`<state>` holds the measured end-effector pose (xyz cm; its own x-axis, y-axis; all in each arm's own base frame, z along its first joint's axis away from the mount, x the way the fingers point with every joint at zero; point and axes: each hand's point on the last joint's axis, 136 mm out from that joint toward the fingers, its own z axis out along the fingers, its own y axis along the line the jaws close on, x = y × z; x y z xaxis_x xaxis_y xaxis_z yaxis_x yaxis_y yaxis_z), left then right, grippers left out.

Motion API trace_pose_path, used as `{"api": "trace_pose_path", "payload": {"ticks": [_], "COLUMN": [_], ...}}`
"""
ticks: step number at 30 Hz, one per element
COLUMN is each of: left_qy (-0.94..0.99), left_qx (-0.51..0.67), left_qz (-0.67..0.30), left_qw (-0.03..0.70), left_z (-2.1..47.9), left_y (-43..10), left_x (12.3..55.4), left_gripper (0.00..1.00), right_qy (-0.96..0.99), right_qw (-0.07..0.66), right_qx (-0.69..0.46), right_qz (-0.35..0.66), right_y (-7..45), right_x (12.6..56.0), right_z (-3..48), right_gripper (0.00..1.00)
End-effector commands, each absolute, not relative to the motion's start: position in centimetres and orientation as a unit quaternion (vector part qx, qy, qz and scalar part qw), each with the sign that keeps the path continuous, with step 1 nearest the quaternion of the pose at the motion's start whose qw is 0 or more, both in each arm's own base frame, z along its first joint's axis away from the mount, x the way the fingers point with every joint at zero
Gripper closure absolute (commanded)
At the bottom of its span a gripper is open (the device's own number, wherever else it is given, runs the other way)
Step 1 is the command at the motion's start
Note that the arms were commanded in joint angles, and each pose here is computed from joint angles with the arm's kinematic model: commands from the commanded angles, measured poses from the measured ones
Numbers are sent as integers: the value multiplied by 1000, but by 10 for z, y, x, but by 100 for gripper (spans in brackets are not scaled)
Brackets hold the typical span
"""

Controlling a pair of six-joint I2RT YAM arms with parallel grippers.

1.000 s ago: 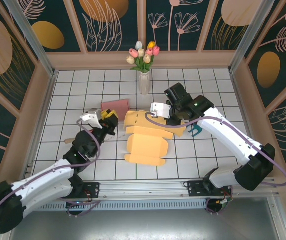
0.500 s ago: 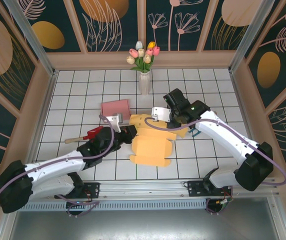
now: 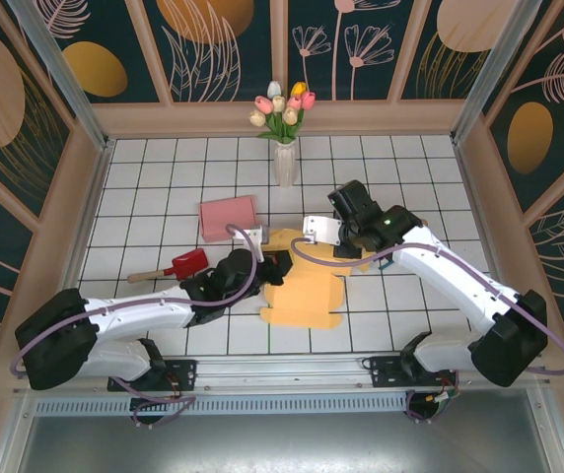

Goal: Fold the paper box

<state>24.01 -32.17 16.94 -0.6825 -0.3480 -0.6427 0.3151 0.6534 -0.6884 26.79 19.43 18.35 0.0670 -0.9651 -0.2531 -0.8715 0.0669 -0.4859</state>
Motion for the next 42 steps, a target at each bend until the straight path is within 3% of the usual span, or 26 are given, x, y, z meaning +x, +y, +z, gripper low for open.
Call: {"api": "trace_pose_path", "payload": {"ticks": [1,13,18,29,42], "left_qy": [817,819,809,814,828], "left_qx": [-36,-79,-87,-17,-13], "left_qz": [-369,-272,-274,-367,-380], "left_qw": [440,499,512,450,411], "left_z": [174,178,192,196,174], "left_y": [-307,-254,-239,-300,-333], "left_x": [257,280,286,279,271], "left_gripper": [93,91,90,93,93], "right_qy": [673,659,655,655,685], "right_qw": [282,301,309,306,287], "right_qx": [-678,-684,-685,-685,-667], "right_qz": [-86,-81,-86,-87,-52], "right_y": [189,185,186,203,222], "right_x": [263,251,250,255,264], "right_z": [185,185,186,184,176], "right_gripper": [100,100,100,100,100]}}
